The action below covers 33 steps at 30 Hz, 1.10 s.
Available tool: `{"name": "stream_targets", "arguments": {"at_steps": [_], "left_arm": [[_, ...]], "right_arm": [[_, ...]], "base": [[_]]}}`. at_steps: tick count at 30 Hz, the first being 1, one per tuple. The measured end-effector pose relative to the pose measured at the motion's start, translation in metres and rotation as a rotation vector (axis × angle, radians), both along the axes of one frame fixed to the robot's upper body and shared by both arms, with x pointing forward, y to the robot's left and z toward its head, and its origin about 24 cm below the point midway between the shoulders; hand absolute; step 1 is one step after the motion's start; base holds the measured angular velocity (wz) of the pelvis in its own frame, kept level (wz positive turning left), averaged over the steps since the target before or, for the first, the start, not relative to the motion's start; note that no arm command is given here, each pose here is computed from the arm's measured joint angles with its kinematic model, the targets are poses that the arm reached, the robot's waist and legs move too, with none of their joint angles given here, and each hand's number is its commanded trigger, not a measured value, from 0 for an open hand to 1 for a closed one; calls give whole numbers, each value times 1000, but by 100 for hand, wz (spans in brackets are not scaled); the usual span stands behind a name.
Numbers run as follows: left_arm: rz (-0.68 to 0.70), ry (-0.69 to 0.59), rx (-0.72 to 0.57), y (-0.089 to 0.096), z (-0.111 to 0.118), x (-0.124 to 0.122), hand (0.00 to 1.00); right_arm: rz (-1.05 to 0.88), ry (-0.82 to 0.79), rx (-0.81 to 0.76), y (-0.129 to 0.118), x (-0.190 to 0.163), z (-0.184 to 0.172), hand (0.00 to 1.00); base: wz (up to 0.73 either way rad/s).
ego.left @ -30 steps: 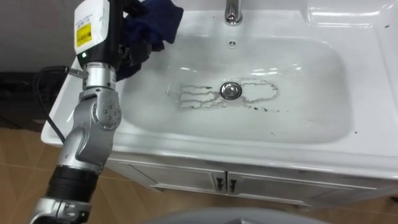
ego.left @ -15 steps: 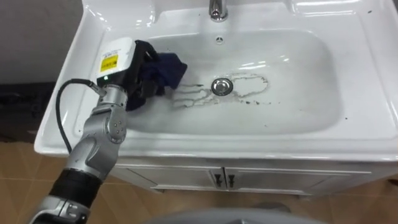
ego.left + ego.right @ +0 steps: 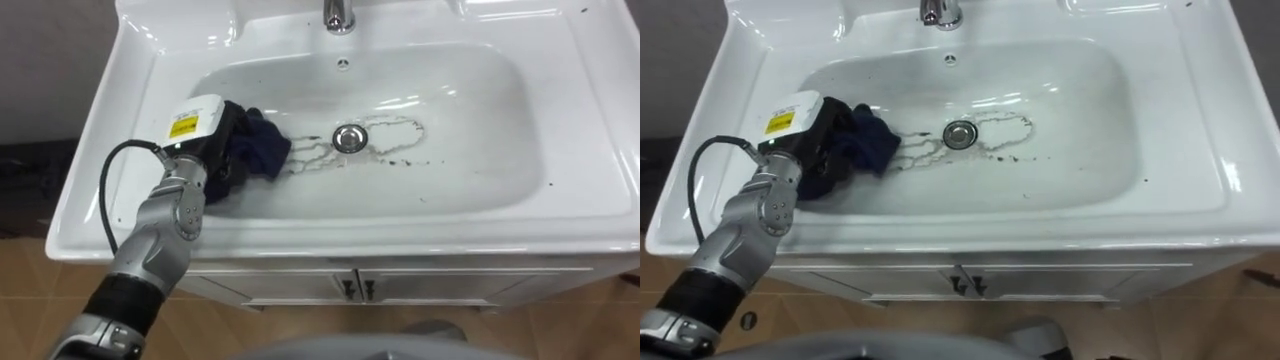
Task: Wipe basin
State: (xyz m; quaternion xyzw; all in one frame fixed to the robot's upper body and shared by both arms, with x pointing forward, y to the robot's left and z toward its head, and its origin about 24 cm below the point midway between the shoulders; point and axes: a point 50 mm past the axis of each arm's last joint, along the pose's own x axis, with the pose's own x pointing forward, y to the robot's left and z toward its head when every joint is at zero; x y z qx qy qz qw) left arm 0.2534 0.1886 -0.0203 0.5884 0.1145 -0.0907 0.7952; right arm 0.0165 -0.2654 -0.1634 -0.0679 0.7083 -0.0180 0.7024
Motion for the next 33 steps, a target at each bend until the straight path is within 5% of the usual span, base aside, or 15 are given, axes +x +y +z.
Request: {"name": "stream_targets", "arguments": {"at_steps": [33], "left_arm": [[-6, 240, 35, -7, -25, 3, 100]], "right_arm": [[-101, 41, -35, -6, -5, 2, 0]], "base": [[-3]]}}
